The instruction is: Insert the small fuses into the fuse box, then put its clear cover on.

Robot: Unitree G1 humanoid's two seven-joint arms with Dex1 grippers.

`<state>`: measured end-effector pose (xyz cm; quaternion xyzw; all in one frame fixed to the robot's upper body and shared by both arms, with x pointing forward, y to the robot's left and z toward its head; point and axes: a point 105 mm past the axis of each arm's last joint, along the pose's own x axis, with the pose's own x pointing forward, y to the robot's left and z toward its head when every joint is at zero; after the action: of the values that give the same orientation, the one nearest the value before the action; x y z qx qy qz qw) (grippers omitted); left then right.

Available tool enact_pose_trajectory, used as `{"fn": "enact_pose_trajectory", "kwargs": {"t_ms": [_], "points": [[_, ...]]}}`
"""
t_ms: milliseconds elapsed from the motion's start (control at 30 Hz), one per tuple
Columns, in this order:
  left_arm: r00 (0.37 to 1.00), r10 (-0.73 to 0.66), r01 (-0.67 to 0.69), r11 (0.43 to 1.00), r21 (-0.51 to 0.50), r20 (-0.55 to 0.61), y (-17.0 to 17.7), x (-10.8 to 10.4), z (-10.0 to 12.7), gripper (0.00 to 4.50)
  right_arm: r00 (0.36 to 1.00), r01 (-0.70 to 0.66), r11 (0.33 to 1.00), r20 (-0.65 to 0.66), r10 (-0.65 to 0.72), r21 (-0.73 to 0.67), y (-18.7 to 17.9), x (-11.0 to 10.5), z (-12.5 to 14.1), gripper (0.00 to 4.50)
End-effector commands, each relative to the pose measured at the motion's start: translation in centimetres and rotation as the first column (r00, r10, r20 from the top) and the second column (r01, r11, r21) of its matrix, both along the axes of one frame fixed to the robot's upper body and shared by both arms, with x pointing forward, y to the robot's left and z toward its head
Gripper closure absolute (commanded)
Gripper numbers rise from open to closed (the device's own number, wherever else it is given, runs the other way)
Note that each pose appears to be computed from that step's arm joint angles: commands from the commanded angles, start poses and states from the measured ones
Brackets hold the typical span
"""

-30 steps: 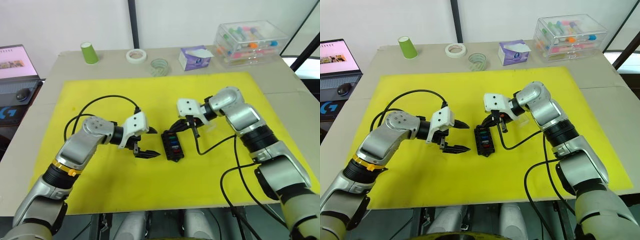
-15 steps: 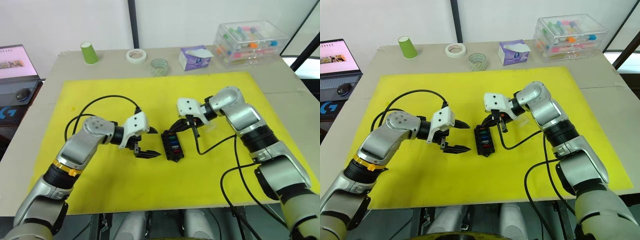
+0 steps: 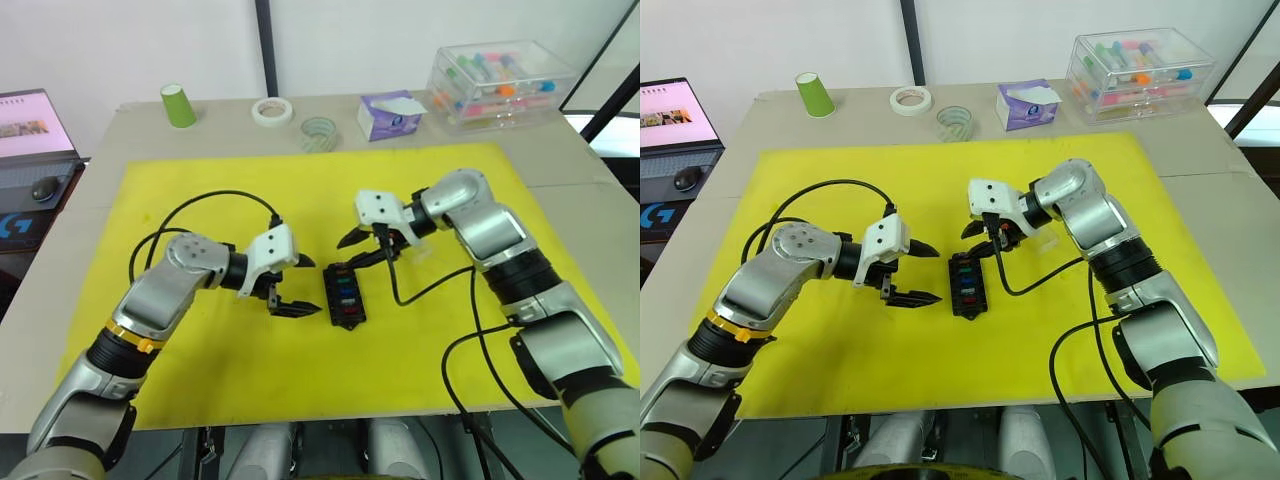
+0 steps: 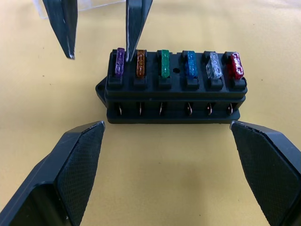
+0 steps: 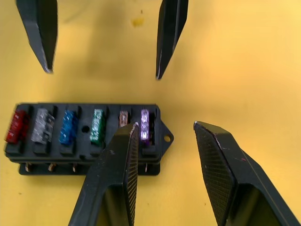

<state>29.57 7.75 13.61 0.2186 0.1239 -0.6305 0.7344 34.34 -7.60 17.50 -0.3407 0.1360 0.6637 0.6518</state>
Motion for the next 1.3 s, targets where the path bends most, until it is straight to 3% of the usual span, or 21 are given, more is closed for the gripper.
{"fn": "enact_pose_trajectory", "kwargs": {"t_ms": [33, 167, 233, 367, 400, 1300], "points": [[0.999, -0.021, 0.021, 1.0, -0.005, 0.039, -0.3, -0.2, 0.7, 0.0, 0.998, -0.033, 0.998, 0.06, 0.03, 0.046, 0.3, -0.5, 2.8, 2.51], [0.999, -0.019, 0.02, 1.0, -0.006, 0.04, -0.3, -0.2, 0.8, 0.0, 0.998, -0.035, 0.997, 0.048, 0.032, 0.068, 0.3, -0.8, 3.3, 2.69], [0.999, -0.019, 0.019, 1.0, -0.006, 0.041, -0.3, -0.1, 0.8, 0.0, 0.999, -0.034, 0.996, 0.032, 0.032, 0.079, 0.1, -1.0, 3.1, 3.08], [0.999, -0.019, 0.019, 1.0, -0.008, 0.043, -0.3, -0.1, 0.8, 0.0, 1.0, -0.029, 0.995, 0.009, 0.028, 0.094, 0.2, -1.1, 1.9, 4.4], [0.999, -0.019, 0.019, 1.0, -0.008, 0.043, -0.3, -0.1, 0.8, 0.0, 1.0, -0.029, 0.995, 0.006, 0.029, 0.098, 0.3, -1.1, 1.8, 4.48], [0.998, -0.033, 0.033, 0.999, 0.006, 0.052, -0.2, -0.3, 0.7, 0.0, 0.999, 0.028, 0.999, -0.031, -0.027, 0.027, -0.5, 0.0, -1.5, 4.48]]}}
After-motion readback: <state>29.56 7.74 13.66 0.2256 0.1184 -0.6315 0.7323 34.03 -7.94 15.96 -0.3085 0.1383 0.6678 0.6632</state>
